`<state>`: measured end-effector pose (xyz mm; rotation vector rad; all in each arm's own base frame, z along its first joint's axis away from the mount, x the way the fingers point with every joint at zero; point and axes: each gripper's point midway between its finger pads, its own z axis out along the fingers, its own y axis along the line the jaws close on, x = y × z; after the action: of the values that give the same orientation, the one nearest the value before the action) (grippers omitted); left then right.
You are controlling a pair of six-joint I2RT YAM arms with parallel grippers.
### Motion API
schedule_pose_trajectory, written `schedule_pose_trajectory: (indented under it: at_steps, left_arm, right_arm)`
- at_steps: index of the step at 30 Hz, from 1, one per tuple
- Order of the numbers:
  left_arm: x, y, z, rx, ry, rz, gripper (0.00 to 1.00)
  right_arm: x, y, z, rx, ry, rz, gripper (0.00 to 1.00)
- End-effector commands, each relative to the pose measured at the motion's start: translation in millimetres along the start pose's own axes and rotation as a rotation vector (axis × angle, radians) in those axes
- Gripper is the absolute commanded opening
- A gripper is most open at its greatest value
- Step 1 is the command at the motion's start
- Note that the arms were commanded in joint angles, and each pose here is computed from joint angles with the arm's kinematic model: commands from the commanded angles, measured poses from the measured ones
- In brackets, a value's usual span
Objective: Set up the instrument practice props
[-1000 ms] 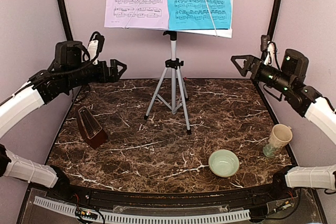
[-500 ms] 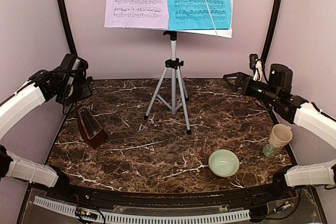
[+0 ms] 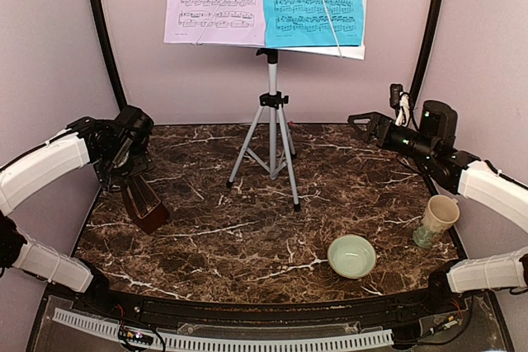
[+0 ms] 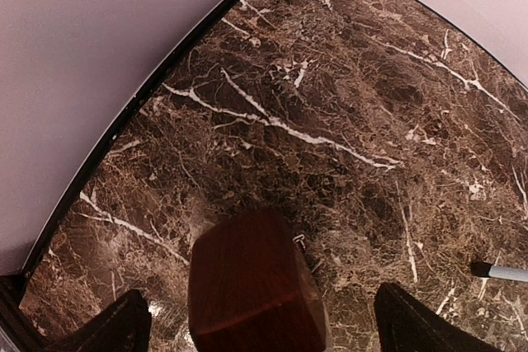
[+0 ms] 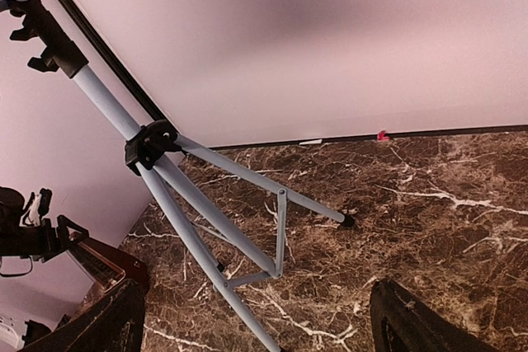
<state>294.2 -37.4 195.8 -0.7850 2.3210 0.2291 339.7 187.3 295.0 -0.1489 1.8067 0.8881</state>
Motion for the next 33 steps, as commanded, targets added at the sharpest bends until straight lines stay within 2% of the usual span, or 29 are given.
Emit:
schedule_pose_trajectory:
  at_steps: [1,13,24,27,33]
  left_arm:
    - [8,10,11,-0.048,-0.006,-0.046,0.96]
    - [26,8,31,-0.055,0.015,-0.008,0.80]
    - [41,-36,0,0.128,-0.005,0.124,0.42]
    - [51,-56,-18,0.191,-0.002,0.178,0.39]
    - [81,-108,-59,0.334,0.018,0.264,0.41]
  right_arm:
    - [-3,9,4,-0.052,-0.023,0.004,0.95]
    - [-2,10,6,-0.058,-0.024,0.016,0.95]
    - [-3,13,8,-0.066,-0.025,0.018,0.95]
    - [-3,14,6,-0.065,-0.028,0.015,0.95]
    - [-2,17,4,-0.076,-0.025,0.008,0.95]
